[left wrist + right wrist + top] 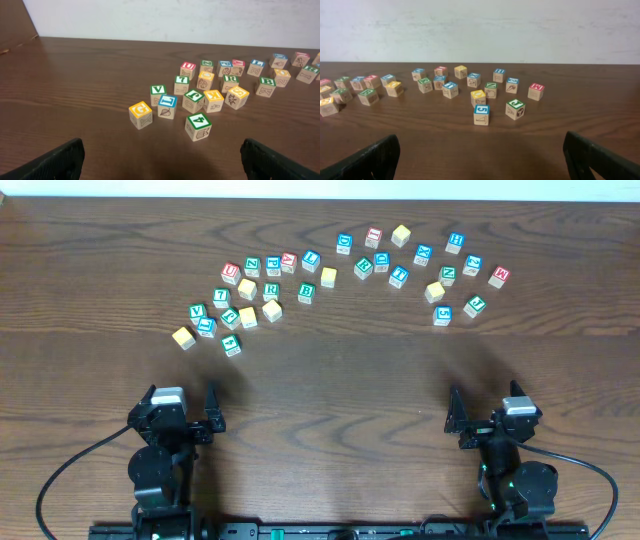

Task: Spell out ROBOT

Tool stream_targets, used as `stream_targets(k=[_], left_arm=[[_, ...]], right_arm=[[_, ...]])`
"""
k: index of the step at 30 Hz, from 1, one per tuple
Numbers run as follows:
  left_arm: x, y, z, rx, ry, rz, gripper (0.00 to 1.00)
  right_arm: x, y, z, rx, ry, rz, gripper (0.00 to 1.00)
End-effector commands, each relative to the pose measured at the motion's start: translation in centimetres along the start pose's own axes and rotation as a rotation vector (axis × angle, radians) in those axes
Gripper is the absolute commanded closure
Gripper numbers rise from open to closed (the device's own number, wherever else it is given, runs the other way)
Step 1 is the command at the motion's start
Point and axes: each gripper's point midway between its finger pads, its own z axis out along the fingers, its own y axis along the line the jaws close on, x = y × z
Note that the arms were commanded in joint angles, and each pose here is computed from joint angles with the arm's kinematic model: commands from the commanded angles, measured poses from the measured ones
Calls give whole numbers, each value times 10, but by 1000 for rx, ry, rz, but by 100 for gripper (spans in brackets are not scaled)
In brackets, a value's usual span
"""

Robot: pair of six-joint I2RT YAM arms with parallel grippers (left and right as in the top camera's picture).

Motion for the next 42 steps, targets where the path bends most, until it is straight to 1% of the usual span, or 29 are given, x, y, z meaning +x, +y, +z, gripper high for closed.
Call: stream_targets(k=[1,12,19,26,36,42], left_arm=[[-23,0,-3,-2,-50,-15,1],[-44,-1,-8,0,-93,-24,1],[-45,-4,-8,21,-91,-92,1],[-41,-15,-8,86,-72,-100,1],[-43,-15,-7,85,-59,-120,1],[-50,-15,-2,82,-20,-124,1]], right_arm=[[2,-1,0,2,8,11,1],[2,-1,0,2,8,11,1],[2,-1,0,2,8,11,1],[2,-1,0,2,8,11,1],[2,-1,0,2,8,11,1],[2,-1,0,2,8,11,1]])
